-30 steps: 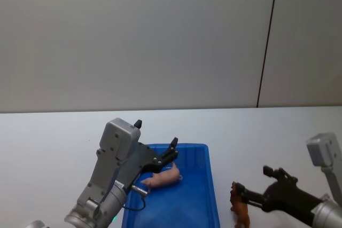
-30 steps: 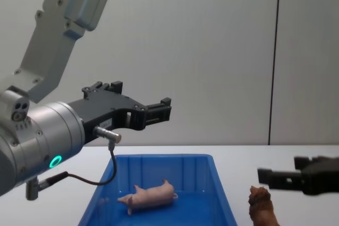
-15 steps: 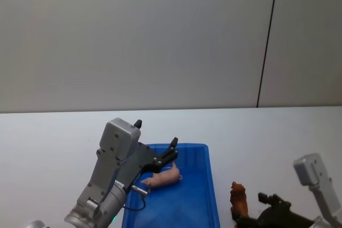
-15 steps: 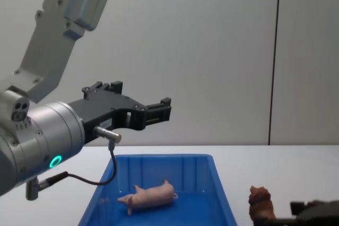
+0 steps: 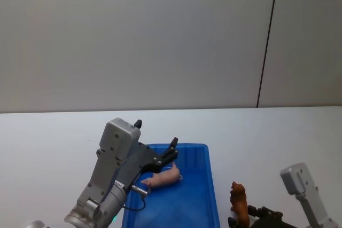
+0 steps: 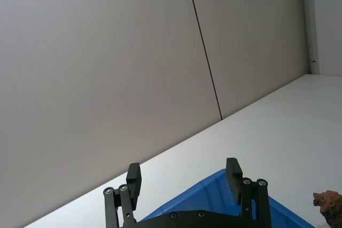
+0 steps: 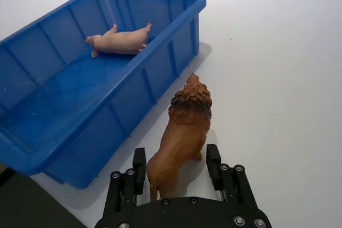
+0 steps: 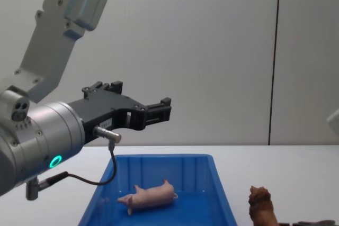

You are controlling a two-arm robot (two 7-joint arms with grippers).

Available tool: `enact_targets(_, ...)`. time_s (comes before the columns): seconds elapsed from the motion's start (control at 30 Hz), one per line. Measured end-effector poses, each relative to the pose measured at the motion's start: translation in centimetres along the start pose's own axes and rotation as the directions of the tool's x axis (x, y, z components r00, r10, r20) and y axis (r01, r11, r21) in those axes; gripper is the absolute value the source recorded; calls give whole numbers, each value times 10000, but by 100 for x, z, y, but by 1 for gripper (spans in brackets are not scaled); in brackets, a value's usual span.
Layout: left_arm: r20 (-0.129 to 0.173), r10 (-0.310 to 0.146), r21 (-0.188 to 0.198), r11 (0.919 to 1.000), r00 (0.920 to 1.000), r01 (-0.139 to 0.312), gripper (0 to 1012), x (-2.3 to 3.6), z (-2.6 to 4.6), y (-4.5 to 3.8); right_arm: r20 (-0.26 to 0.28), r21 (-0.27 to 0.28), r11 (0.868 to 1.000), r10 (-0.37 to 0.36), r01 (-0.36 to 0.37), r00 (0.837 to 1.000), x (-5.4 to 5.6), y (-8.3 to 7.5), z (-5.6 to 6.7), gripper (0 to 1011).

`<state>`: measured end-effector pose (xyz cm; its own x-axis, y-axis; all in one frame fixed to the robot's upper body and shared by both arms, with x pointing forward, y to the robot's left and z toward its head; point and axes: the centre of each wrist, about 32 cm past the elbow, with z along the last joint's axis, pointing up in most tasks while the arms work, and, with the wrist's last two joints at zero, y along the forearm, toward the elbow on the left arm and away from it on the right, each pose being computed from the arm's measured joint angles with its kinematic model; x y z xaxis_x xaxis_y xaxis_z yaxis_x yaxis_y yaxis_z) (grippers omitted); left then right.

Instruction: Pick up the two dolls from the table and place them into the box.

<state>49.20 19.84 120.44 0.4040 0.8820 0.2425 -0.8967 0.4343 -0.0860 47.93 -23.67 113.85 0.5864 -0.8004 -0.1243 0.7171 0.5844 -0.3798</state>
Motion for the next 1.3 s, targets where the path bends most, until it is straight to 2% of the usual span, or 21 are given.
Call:
enact_targets(0.03, 0, 0, 0, 10000, 10000, 0, 1001, 0, 0, 0, 8, 7, 10000, -39, 39, 10000, -5, 5, -3, 718)
enact_targets(0.2, 0, 0, 0, 10000, 10000, 0, 1001, 0, 0, 0, 182, 158, 9996, -255, 252, 9995, -36, 27, -14, 543)
enact_targets(0.43, 0, 0, 1, 10000, 10000, 0, 1001, 0, 0, 0, 624, 675, 9957, -669, 626, 9958, -101, 36, -8, 316)
enact_targets(0.6, 0, 0, 1, 10000, 10000, 0, 1001, 0, 0, 0, 930, 1118, 9903, -933, 827, 9913, -131, 30, 34, 309)
enact_targets(0.83, 0, 0, 0, 10000, 10000, 0, 1001, 0, 0, 0, 1385, 1925, 9762, -1280, 1001, 9821, -168, 19, 160, 309)
enact_targets(1.03, 0, 0, 1, 10000, 10000, 0, 1001, 0, 0, 0, 1795, 2817, 9555, -1420, 874, 9734, -201, 23, 381, 309)
enact_targets(1.07, 0, 1, 1, 10000, 10000, -1, 1001, 0, 0, 0, 1795, 2817, 9555, -1420, 874, 9734, -201, 23, 381, 309)
enact_targets(1.3, 1, 0, 0, 10000, 10000, 0, 1001, 0, 0, 0, 2058, 3378, 9407, -1042, 293, 9730, -243, 89, 620, 309)
